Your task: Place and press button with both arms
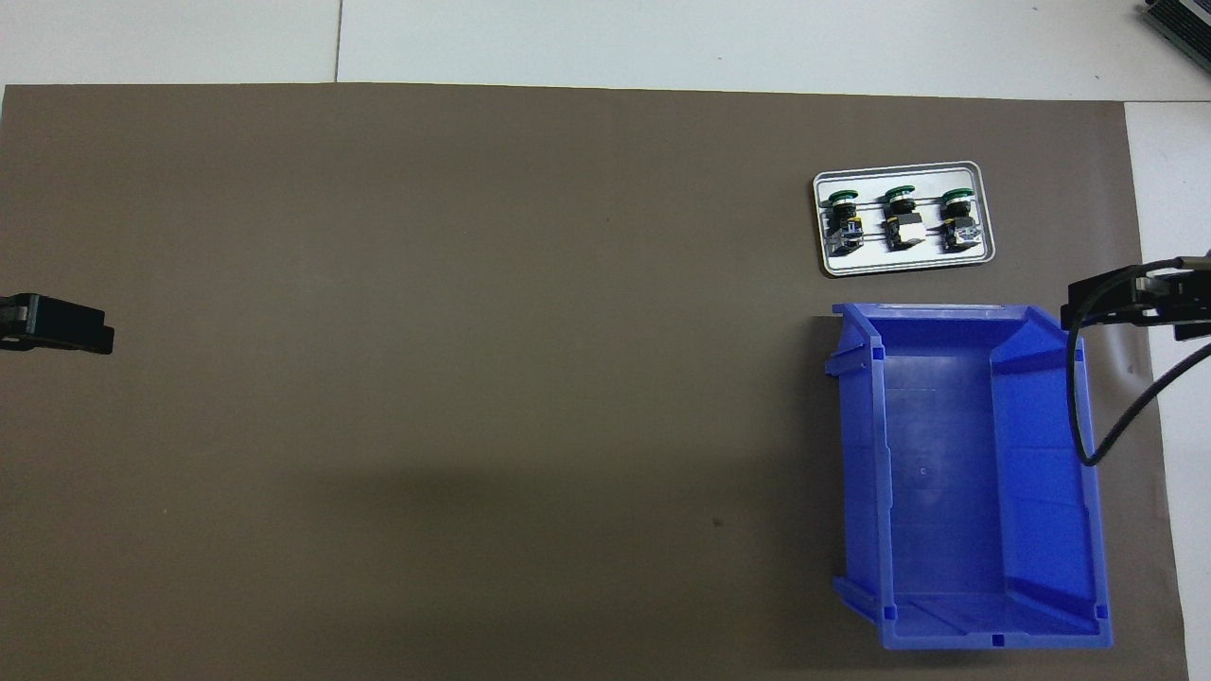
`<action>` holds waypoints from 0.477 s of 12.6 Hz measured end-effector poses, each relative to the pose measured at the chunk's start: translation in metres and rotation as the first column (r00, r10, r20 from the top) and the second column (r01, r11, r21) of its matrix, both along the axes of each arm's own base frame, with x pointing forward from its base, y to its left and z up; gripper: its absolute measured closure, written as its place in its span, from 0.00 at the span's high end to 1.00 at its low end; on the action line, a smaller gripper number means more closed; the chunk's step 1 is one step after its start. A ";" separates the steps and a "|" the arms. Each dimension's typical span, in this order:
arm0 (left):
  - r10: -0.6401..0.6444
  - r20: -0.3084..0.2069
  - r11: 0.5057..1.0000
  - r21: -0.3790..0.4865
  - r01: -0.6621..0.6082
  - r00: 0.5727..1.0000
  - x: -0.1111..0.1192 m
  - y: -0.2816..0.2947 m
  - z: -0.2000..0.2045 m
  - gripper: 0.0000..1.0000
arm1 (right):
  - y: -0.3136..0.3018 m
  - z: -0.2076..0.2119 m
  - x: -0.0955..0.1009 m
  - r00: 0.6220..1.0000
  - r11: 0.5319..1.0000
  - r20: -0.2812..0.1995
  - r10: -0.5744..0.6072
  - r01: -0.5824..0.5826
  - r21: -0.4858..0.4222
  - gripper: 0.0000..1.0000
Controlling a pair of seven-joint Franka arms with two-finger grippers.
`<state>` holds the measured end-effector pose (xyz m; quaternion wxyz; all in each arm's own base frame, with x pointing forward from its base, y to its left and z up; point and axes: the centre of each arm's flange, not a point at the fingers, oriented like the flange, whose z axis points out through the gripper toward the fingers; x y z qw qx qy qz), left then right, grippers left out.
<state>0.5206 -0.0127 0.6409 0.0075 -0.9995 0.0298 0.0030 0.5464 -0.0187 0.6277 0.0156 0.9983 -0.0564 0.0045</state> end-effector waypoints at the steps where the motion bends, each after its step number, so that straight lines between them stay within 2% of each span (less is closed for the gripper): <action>1: 0.000 0.000 1.000 0.000 0.000 1.000 0.000 0.000 0.000 1.00 | 0.000 -0.001 0.005 1.000 1.000 0.028 0.001 -0.001 -0.002 1.00; 3: 0.000 0.000 1.000 0.000 0.000 1.000 0.000 0.000 0.000 1.00 | 0.000 -0.017 0.027 0.997 1.000 0.076 0.003 -0.003 -0.007 1.00; 6: 0.000 0.000 1.000 0.000 0.000 1.000 0.000 0.000 0.000 1.00 | -0.004 -0.083 0.082 0.993 1.000 0.119 0.016 -0.013 -0.020 1.00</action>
